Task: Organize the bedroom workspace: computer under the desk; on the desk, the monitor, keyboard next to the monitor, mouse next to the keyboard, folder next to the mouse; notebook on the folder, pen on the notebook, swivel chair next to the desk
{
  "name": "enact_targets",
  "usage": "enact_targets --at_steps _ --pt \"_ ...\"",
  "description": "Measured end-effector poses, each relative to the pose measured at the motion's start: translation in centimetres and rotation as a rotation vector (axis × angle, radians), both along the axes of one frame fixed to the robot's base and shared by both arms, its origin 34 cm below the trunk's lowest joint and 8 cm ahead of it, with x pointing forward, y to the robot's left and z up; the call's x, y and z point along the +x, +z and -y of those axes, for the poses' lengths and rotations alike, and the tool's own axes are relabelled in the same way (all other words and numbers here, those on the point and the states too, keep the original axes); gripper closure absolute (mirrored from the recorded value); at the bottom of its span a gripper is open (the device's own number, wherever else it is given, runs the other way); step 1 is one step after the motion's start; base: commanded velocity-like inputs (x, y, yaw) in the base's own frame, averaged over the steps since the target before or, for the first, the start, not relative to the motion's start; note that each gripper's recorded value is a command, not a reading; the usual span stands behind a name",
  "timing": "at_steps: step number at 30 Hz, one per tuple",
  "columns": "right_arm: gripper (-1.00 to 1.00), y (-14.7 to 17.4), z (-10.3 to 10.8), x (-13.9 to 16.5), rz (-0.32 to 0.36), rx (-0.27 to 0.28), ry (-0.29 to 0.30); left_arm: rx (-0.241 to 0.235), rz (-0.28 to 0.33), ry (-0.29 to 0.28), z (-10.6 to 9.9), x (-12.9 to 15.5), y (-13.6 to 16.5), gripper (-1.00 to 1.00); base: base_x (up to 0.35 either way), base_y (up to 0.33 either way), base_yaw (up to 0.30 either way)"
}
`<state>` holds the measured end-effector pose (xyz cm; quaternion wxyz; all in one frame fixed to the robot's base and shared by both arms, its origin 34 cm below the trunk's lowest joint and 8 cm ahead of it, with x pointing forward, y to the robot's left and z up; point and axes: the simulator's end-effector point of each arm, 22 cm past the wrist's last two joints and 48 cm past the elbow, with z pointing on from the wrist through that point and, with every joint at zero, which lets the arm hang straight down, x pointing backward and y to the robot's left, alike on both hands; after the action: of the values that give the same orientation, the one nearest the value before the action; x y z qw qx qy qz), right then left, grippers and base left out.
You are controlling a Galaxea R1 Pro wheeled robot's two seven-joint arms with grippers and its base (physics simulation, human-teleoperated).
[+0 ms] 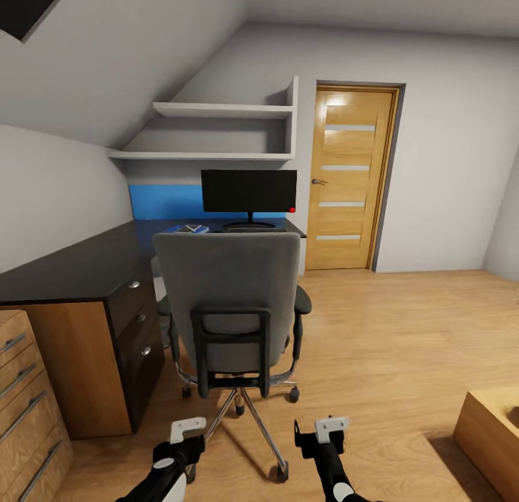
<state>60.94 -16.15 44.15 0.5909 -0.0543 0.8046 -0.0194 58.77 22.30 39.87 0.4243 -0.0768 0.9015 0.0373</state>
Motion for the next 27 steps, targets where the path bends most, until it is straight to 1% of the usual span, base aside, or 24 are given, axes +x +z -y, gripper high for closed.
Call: enact_targets --at_steps 2,4,6,9,22,27 --pt "-1.0 -0.1 -1.0 -0.2 -0.001 -0.008 0.022 0.003 0.001 -0.011 0.4 0.0 0.0 -1.0 -0.003 -0.002 0.0" --pt "-1.0 -0.4 -3.4 -0.8 -0.011 -0.018 0.068 0.004 0.0 -0.028 1.3 -0.1 0.0 -1.0 0.047 0.034 0.0" --pt "-1.0 -0.6 -3.9 -1.1 -0.019 -0.019 0.076 0.004 0.0 -0.03 1.4 -0.1 0.0 -1.0 0.15 0.108 0.0" --pt "-1.0 -0.7 -4.3 -1.3 -0.023 -0.02 0.082 0.004 0.0 -0.031 1.5 -0.1 0.0 -1.0 0.199 0.144 0.0" --pt "-1.0 -0.9 -4.2 -1.5 -0.027 -0.025 0.086 0.002 -0.001 -0.034 1.7 -0.1 0.0 -1.0 0.225 0.194 0.0" --pt "-1.0 -0.9 -4.2 -1.5 -0.027 -0.025 0.085 0.001 -0.001 -0.036 1.7 -0.1 0.0 -1.0 0.267 0.1 0.0"
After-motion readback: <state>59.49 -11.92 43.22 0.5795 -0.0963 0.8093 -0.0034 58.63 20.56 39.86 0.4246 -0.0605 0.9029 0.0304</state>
